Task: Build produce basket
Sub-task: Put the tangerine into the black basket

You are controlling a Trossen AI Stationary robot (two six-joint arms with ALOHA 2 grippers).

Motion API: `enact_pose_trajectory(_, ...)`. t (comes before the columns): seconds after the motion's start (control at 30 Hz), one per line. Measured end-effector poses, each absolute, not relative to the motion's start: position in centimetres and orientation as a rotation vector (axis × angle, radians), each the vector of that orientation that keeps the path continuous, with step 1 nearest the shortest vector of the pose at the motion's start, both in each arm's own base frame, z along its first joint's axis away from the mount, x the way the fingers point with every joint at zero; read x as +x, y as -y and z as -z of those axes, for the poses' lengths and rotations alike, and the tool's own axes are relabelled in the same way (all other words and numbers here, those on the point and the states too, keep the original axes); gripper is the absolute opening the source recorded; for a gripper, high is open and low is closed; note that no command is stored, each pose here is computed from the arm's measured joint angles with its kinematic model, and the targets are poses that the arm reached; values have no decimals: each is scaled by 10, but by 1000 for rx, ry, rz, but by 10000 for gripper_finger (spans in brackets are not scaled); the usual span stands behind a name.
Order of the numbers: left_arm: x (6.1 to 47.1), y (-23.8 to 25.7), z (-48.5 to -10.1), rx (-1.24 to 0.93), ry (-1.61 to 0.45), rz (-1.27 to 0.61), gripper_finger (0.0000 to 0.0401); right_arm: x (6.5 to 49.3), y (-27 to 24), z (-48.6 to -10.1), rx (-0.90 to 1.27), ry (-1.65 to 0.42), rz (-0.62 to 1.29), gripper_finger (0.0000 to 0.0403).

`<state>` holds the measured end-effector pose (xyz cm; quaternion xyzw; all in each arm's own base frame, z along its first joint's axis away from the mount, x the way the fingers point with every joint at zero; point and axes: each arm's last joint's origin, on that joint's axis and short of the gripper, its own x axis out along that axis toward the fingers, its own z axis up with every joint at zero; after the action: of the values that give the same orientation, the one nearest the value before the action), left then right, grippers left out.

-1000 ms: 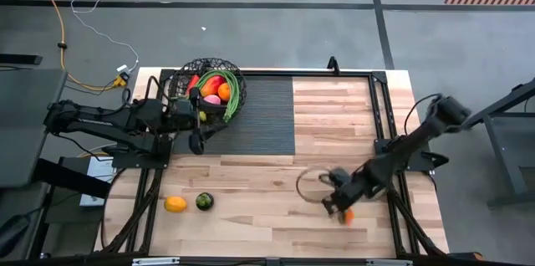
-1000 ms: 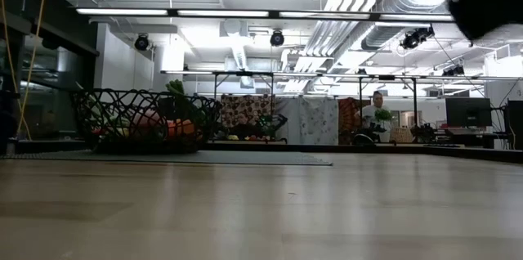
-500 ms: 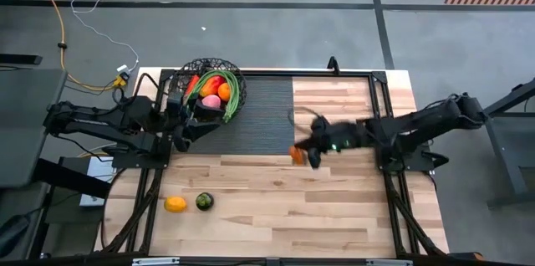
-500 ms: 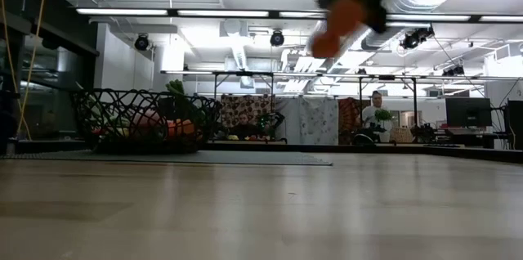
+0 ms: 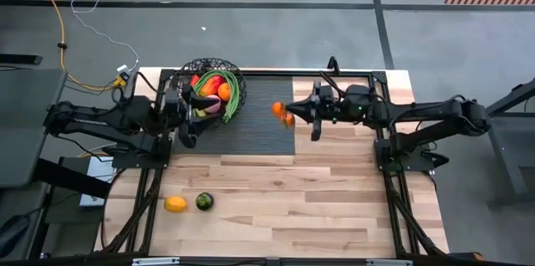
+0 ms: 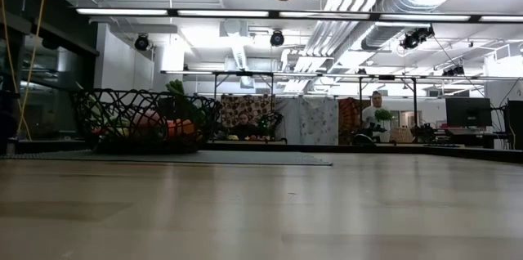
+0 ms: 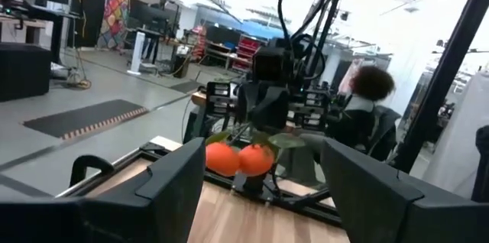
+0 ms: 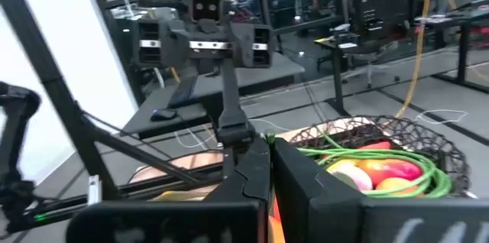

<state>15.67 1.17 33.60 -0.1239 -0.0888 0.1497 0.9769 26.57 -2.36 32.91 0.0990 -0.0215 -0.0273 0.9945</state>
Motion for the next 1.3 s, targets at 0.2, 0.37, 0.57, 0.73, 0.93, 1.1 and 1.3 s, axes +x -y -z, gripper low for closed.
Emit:
enact_pose_trajectory(0.2,165,-12,-331,-266,152,-304,250,266,20,-329,201,40,20,0)
enact_pose_trajectory(0.37,177,-12,-329,-318,174,-295,250,269,11,-327,224,24,-45,0)
enact_pose_trajectory(0.57,209,-10,-323,-260,138,-192,250,284,-2,-320,227,-10,-94,0)
enact_pose_trajectory(0.73,243,-7,-320,-252,52,-100,250,305,-10,-326,201,-14,-139,0)
enact_pose_trajectory(0.93,273,-5,-321,-254,1,1,250,315,-11,-335,203,3,-165,0)
enact_pose_trajectory(1.1,285,-7,-323,-258,-4,-3,250,316,-14,-335,224,-9,-206,0)
enact_pose_trajectory(1.3,292,-14,-315,-312,-32,-33,250,315,-16,-335,229,-9,-216,0)
